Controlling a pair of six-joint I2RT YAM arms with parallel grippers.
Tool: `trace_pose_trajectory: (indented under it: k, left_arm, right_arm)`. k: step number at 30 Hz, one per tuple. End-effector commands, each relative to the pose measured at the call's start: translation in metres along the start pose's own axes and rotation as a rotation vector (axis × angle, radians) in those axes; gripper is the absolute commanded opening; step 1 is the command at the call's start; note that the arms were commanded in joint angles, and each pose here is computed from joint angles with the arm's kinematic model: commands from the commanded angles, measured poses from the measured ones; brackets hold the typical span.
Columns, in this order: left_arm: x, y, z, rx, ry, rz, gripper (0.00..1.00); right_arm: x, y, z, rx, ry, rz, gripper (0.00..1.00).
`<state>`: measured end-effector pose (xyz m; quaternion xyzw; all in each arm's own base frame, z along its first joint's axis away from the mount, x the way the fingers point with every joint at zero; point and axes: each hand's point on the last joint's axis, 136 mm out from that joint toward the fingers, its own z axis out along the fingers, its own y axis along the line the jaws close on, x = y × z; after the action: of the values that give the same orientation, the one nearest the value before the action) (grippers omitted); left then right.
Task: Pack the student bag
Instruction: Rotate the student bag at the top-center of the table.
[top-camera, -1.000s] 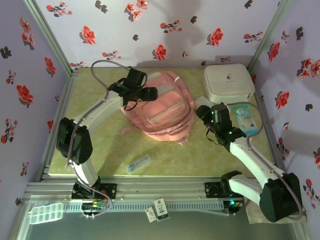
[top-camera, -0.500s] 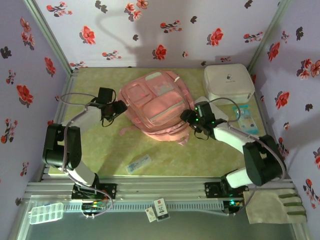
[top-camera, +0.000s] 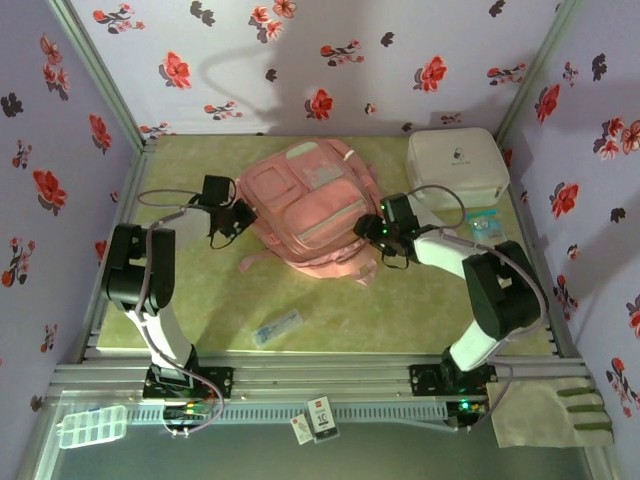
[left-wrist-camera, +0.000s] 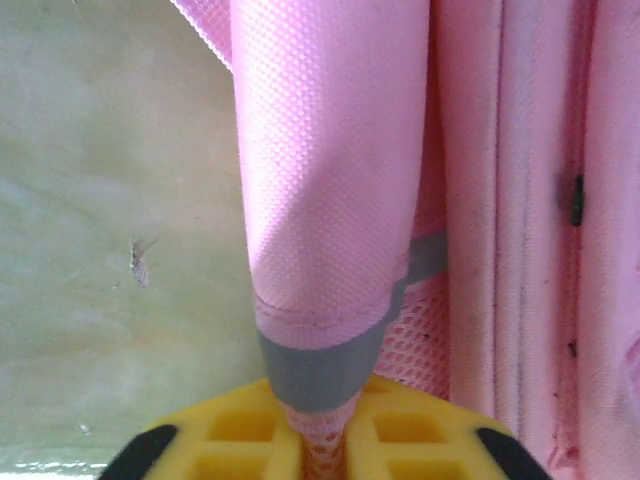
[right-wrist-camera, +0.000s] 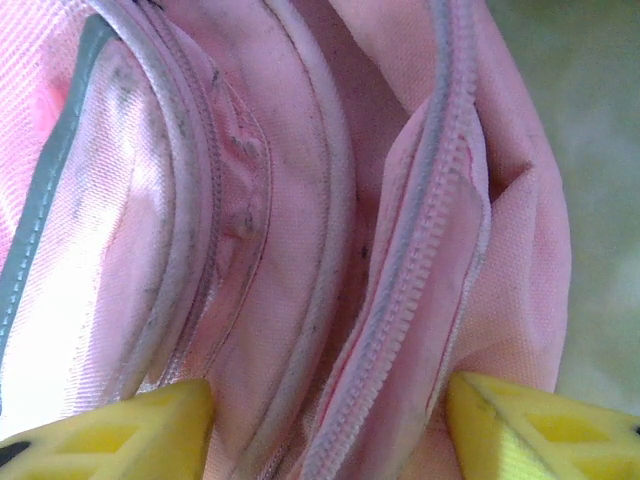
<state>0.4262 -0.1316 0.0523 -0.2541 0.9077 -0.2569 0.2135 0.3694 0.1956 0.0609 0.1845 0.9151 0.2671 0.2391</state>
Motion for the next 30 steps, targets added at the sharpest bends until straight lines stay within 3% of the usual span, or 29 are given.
trace_pose_trajectory:
  k: [1,3,11,15,23,30]
  left_arm:
    - [-0.011,-0.004,-0.007,0.042,-0.032,-0.024,0.05]
    - [-0.010,0.001,-0.013,0.042,-0.042,-0.041,0.00]
    - [0.013,0.007,-0.057,0.106,-0.072,-0.137,0.00]
    - [0.022,0.000,-0.079,0.173,-0.099,-0.200,0.00]
    - [0.030,-0.020,-0.090,0.270,-0.110,-0.273,0.00]
    - [0.033,-0.047,-0.087,0.322,-0.111,-0.257,0.00]
  right_arm:
    - [-0.017,0.004,0.018,0.006,-0.023,-0.082,0.63]
    - [-0.027,0.008,0.029,0.005,-0.021,-0.090,0.63]
    - [-0.061,0.046,0.073,-0.047,-0.013,-0.161,0.62]
    - [-0.079,0.056,0.077,-0.040,-0.043,-0.203,0.62]
    - [-0.103,0.058,0.001,0.073,-0.146,-0.301,0.67]
    - [-0.054,0.063,-0.050,0.096,-0.087,-0.405,0.67]
